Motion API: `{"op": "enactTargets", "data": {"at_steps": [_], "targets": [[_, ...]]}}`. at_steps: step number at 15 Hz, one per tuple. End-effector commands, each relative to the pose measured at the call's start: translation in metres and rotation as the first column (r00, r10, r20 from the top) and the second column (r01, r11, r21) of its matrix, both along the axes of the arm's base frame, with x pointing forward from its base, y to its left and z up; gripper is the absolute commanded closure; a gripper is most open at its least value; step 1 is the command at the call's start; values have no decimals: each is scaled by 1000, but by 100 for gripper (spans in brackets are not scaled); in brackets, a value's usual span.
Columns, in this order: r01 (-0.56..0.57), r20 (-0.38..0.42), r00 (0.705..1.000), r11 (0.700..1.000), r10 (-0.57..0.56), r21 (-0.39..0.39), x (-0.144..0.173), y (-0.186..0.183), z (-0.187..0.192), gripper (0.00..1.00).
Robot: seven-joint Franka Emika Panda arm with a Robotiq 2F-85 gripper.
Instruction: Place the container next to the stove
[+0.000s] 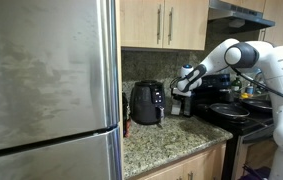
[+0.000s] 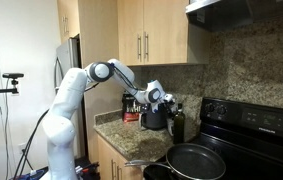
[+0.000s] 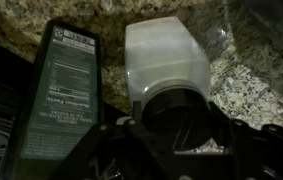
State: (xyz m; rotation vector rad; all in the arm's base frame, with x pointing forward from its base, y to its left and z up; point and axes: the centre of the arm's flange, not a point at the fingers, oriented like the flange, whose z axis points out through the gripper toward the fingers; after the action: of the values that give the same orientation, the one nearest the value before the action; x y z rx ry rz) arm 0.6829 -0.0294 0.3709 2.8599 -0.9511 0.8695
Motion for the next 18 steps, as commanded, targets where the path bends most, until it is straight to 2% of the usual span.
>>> {"op": "enactTargets", "data": {"at_steps": [1, 2, 5, 9, 13, 18], "targets": [[-1, -6, 1000, 1000, 1, 1, -1, 1, -3, 37], [-1, -10, 1000, 1000, 1, 1, -2, 1, -5, 62], [92, -1, 996, 993, -93, 70, 31, -11, -12, 62], [168, 57, 982, 976, -178, 138, 74, -11, 8, 62], [197, 81, 975, 975, -206, 102, 106, 3, 9, 62], [256, 75, 964, 967, -256, 4, 131, 4, 1, 62]]}}
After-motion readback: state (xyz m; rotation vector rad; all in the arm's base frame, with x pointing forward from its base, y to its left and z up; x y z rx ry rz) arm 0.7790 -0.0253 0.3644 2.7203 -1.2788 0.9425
